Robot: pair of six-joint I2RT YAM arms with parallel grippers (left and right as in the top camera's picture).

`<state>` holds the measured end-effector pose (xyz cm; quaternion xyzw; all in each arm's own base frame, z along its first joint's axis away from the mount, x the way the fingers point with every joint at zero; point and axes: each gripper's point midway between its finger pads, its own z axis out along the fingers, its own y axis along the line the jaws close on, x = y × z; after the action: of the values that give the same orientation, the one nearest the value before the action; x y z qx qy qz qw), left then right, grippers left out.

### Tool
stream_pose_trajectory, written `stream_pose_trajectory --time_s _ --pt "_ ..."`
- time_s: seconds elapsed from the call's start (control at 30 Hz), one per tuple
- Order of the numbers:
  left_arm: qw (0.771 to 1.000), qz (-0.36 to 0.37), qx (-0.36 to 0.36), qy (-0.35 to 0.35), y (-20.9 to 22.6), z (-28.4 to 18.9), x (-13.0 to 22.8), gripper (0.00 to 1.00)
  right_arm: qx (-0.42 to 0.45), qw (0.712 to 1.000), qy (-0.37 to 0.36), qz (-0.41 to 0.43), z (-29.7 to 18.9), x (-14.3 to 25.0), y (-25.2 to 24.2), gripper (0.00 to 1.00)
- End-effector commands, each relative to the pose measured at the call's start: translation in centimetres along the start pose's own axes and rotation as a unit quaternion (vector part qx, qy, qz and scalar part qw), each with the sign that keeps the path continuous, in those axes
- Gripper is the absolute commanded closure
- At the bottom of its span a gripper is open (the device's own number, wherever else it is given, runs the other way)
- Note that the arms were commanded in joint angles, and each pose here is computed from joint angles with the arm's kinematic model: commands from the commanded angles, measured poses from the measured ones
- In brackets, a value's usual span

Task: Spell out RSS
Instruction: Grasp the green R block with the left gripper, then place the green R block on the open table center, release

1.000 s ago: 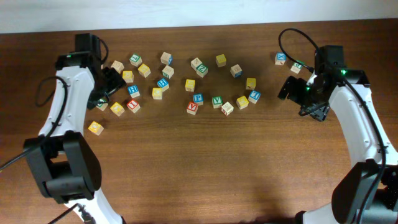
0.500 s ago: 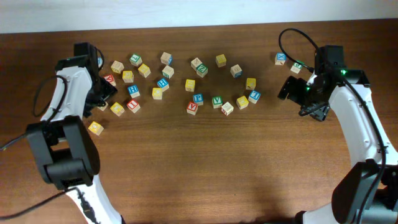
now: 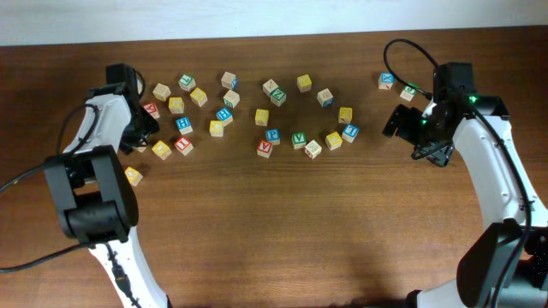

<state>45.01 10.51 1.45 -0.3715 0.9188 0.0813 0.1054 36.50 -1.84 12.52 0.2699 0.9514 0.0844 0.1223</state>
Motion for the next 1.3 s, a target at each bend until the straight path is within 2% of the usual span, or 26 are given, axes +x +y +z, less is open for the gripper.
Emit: stream_pose_trajectory --time_s 0.0,0.07,0.2,0.3,0.37,0.5,0.53,0.57,0.67,0.73,0.83,0.9,0.97,1.07,1.17,1.27 --pt "1.0 0.007 -0.01 0.021 0.3 2.0 0.8 0.48 -0.006 1.0 -0.007 0.001 -0.4 -0.4 0.3 0.02" --pt "1.0 0.007 -0.01 0.02 0.3 2.1 0.8 0.55 -0.006 1.0 -0.007 0.001 -0.4 -0.4 0.3 0.02" --pt "1.0 0.007 -0.009 0.019 0.1 1.4 0.3 0.78 -0.006 1.0 -0.007 0.001 -0.4 -0.4 0.3 0.02" --pt "0.999 0.011 -0.008 0.029 0.0 -1.3 -0.5 0.78 -0.006 1.0 -0.007 0.001 -0.4 -0.4 0.3 0.02" --pt "0.999 0.014 0.018 0.048 -0.9 -4.1 -0.8 0.78 -0.006 1.0 -0.007 0.001 -0.4 -0.4 0.3 0.02" --pt "0.992 0.037 0.115 0.047 -2.7 -12.5 -1.4 0.77 -0.006 1.0 -0.007 0.001 -0.4 -0.4 0.3 0.02" --pt "0.984 0.05 0.172 0.022 -2.8 -18.2 -1.4 0.77 -0.006 1.0 -0.007 0.001 -0.4 -0.4 0.3 0.02" --pt "0.979 0.052 0.196 0.01 -2.6 -20.7 -1.2 0.77 -0.006 1.0 -0.007 0.001 -0.4 -0.4 0.3 0.02" --pt "0.96 0.068 0.269 -0.042 -0.5 -30.7 1.8 0.77 -0.006 1.0 -0.007 0.001 -0.4 -0.4 0.3 0.02" --pt "0.954 0.119 0.273 -0.034 -0.7 -32.8 5.2 0.77 -0.006 1.0 -0.007 0.001 -0.4 -0.4 0.2 0.02" --pt "0.941 0.223 0.251 0.036 -3.3 -31.9 12.4 0.77 -0.006 1.0 -0.007 0.001 -0.4 -0.4 0.2 0.02" --pt "0.93 0.296 0.206 0.07 -5.1 -28.9 17.5 0.77 -0.006 1.0 -0.007 0.001 -0.4 -0.4 0.3 0.02" --pt "0.927 0.324 0.159 0.104 -6.5 -23.4 22.8 0.77 -0.006 1.0 -0.007 0.001 -0.4 -0.4 0.2 0.02" --pt "0.929 0.315 0.162 0.106 -7.9 -16.8 25.6 0.77 -0.006 1.0 -0.007 0.001 -0.4 -0.4 0.3 0.02" --pt "0.93 0.312 0.174 0.089 -8.3 -12.0 26.6 0.78 -0.006 1.0 -0.007 0.001 -0.4 -0.4 0.3 0.02" --pt "0.942 0.314 0.11 0.041 -6.2 -8.3 25.5 0.76 -0.006 1.0 -0.007 0.001 -0.4 -0.4 0.3 0.02"
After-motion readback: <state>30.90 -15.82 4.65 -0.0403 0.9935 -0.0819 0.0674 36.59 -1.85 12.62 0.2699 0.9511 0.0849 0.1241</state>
